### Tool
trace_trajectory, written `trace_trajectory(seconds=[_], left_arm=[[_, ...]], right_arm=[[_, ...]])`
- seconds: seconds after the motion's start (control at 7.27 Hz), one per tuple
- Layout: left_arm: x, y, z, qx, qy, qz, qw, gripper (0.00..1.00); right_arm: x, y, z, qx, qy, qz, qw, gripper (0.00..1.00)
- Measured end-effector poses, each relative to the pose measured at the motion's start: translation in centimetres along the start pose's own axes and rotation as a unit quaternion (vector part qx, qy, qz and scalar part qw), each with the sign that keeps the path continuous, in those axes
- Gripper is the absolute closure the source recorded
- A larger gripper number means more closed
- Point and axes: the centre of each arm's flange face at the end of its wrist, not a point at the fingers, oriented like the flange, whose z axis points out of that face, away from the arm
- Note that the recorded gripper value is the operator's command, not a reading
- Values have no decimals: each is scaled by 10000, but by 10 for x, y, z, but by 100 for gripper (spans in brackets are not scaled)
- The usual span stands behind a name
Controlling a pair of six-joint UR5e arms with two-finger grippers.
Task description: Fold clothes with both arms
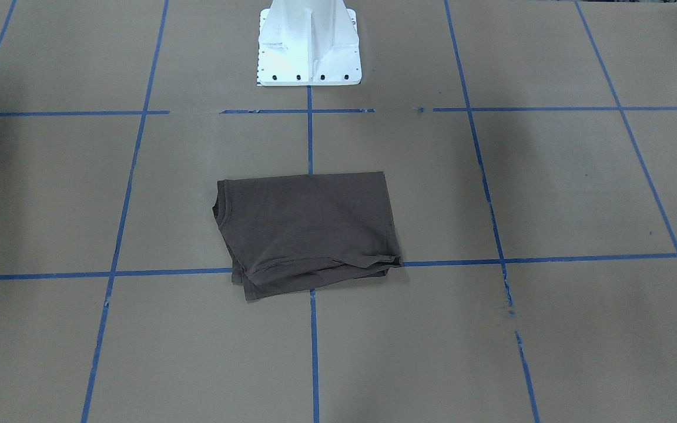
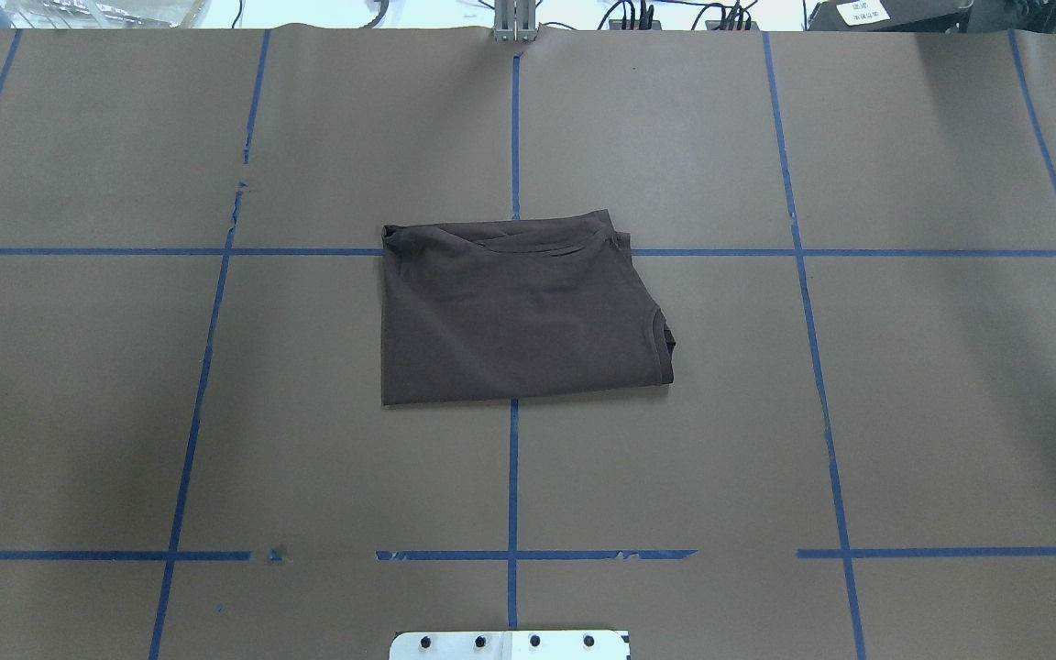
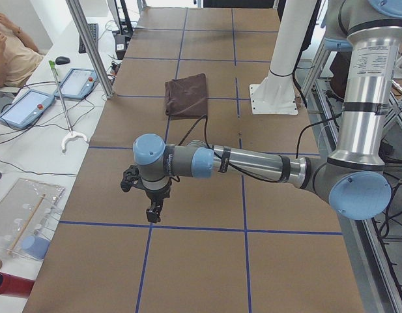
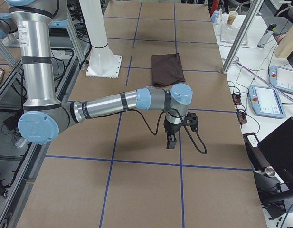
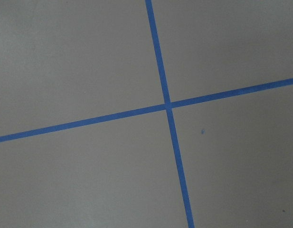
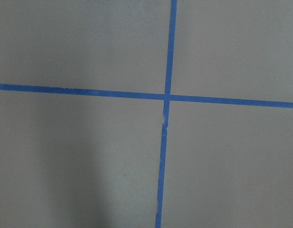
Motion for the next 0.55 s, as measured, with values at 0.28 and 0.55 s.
trace_trajectory(seconds=[0.28,0.55], left_arm=[[16,-4,-17,129,-7,142,9998,0],[14,0,-15,89,11,126,9999,0]], right_arm=[[-4,1,15,-145,-239,-98,9996,0],[-3,-3,21,-202,-309,-132,9992,0]])
